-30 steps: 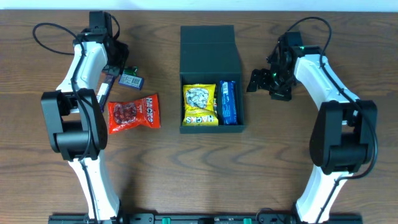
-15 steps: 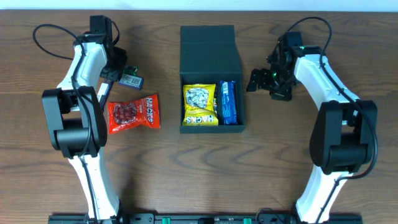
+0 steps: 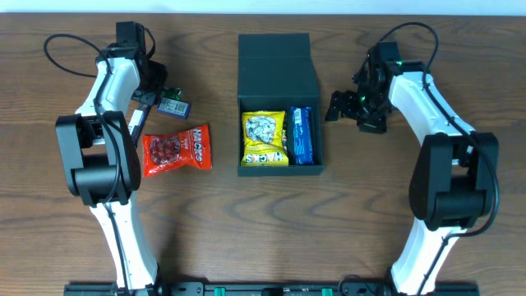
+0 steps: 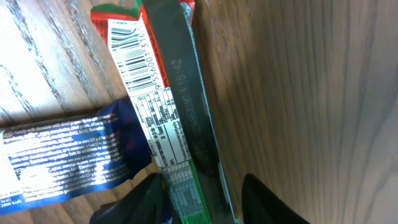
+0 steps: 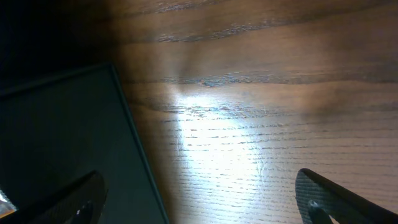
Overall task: Pack container
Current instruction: 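Reach the left gripper to the green-and-white bar and grasp it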
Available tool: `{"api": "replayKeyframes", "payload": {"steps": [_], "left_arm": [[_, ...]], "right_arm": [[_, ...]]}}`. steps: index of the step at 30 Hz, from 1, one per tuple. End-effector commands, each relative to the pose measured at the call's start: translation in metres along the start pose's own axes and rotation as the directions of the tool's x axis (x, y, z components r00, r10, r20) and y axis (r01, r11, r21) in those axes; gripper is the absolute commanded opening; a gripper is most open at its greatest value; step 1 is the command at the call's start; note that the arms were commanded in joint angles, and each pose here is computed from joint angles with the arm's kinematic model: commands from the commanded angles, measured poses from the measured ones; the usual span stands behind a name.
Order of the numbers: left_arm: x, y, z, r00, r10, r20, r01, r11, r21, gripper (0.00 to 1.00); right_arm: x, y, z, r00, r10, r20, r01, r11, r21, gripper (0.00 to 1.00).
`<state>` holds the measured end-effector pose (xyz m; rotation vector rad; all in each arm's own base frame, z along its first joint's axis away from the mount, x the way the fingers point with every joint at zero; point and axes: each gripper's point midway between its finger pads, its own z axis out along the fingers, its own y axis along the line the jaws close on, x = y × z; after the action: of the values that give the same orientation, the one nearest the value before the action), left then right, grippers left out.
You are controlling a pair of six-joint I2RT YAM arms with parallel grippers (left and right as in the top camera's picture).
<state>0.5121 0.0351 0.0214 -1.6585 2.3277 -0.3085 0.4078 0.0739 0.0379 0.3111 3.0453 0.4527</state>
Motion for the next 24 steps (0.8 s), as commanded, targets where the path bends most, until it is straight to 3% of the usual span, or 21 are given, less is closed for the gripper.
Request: {"api": "replayKeyframes", "payload": {"steps": [1, 3, 8, 15, 21, 24], "left_arm": [[-0.001, 0.0033, 0.0084, 1.0, 0.014, -0.006, -0.014, 1.0, -0.014, 0.48], [-0.0001, 0.0042, 0.0102, 1.0, 0.013, -0.01, -0.013, 1.0, -0.017, 0.54], [-0.0005, 0.0047, 0.0112, 1.0, 0.012, -0.01, -0.012, 1.0, -0.018, 0.56], [-0.0008, 0.0052, 0.0114, 1.0, 0.009, -0.017, -0.009, 1.0, -0.016, 0.68], [-0.0005, 0.0038, 0.0118, 0.999, 0.033, -0.025, -0.033, 0.999, -0.007, 0.68], [0.0041, 0.0106, 0.0141, 0.996, -0.022, -0.082, 0.021, 1.0, -0.019, 0.67]], "right_arm": [[-0.0008, -0.0015, 0.0001, 1.0, 0.017, -0.003, -0.017, 1.0, -0.006, 0.97], [-0.0007, -0.0015, 0.0001, 1.0, 0.017, -0.003, -0.017, 1.0, -0.006, 0.97], [-0.0001, -0.0016, 0.0001, 1.0, 0.018, -0.005, -0.018, 1.0, -0.005, 0.98], [-0.0001, -0.0016, 0.0001, 1.0, 0.018, -0.005, -0.018, 1.0, -0.005, 0.98], [0.0017, -0.002, 0.0001, 1.0, 0.02, -0.013, -0.02, 1.0, -0.003, 0.98], [0.004, -0.0027, 0.0, 0.999, 0.023, -0.022, -0.023, 1.0, -0.001, 0.98]]}}
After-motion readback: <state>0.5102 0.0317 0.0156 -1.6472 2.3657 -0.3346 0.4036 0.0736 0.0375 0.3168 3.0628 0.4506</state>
